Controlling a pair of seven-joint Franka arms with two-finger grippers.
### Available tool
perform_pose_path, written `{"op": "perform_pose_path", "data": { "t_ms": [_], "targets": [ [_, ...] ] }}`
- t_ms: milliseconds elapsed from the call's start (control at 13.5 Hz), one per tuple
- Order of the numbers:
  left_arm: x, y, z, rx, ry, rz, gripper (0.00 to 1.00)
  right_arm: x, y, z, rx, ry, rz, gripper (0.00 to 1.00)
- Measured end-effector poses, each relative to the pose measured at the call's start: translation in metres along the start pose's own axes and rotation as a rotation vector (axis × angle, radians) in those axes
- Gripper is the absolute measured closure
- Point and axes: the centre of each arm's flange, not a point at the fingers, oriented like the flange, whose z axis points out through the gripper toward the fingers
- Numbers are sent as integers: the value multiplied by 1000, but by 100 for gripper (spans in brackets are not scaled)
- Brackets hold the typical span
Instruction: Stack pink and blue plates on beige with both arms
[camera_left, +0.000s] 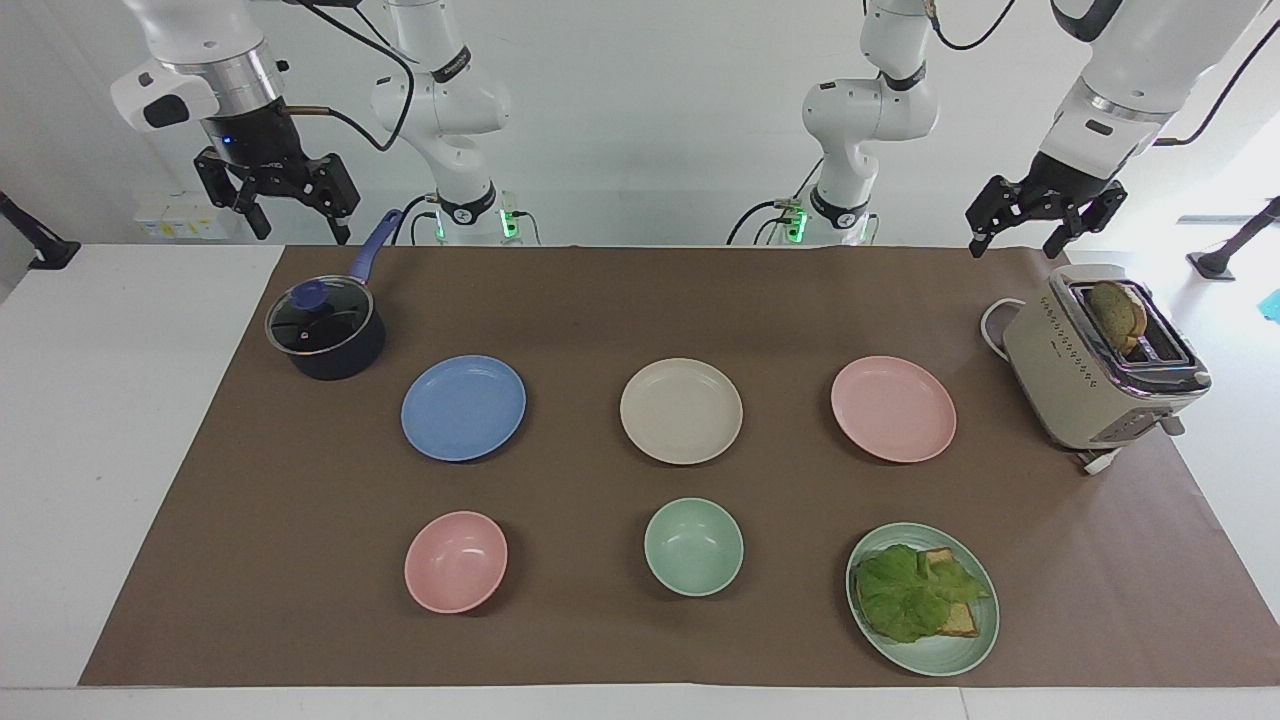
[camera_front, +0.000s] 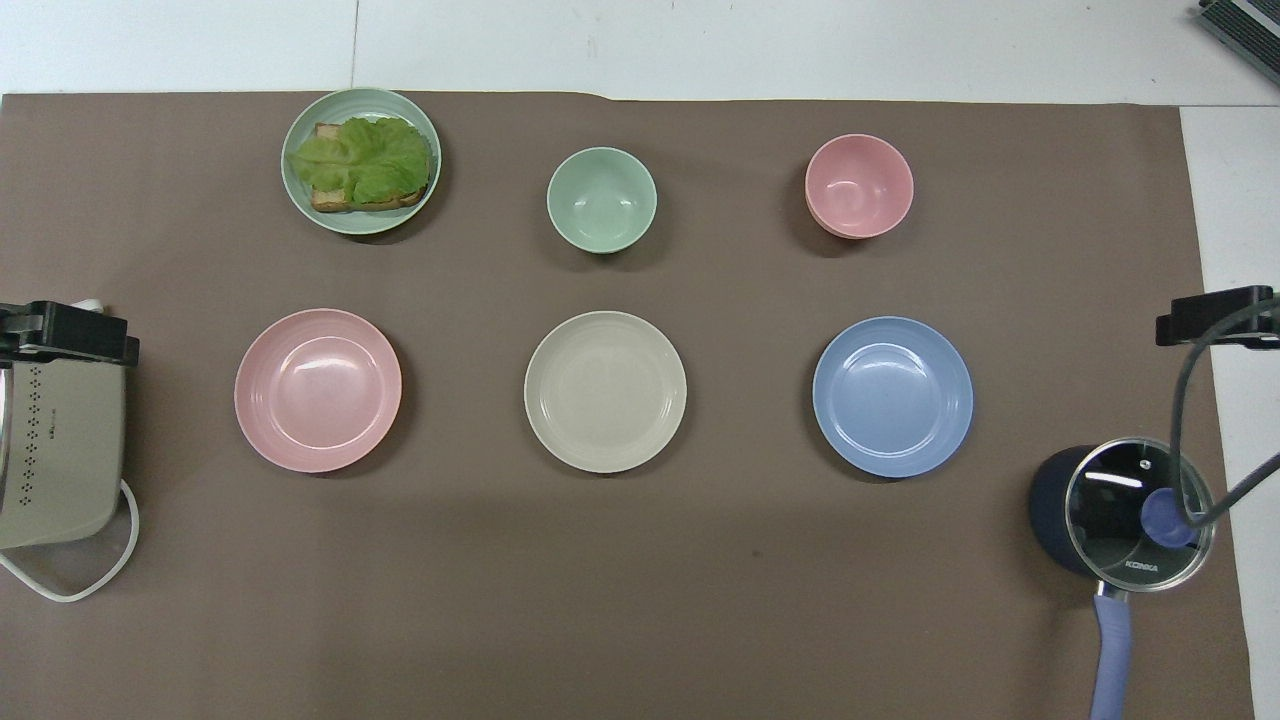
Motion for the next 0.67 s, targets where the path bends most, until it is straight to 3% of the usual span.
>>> {"op": "perform_pose_path", "data": {
  "t_ms": [370,665],
  "targets": [
    [-3,-8,8,1,-28,-15,0,0,0,0,0,0,0,0],
    [-2,-32,62,-1,-98,-60,0,0,0,0,0,0,0,0]
  ]
}}
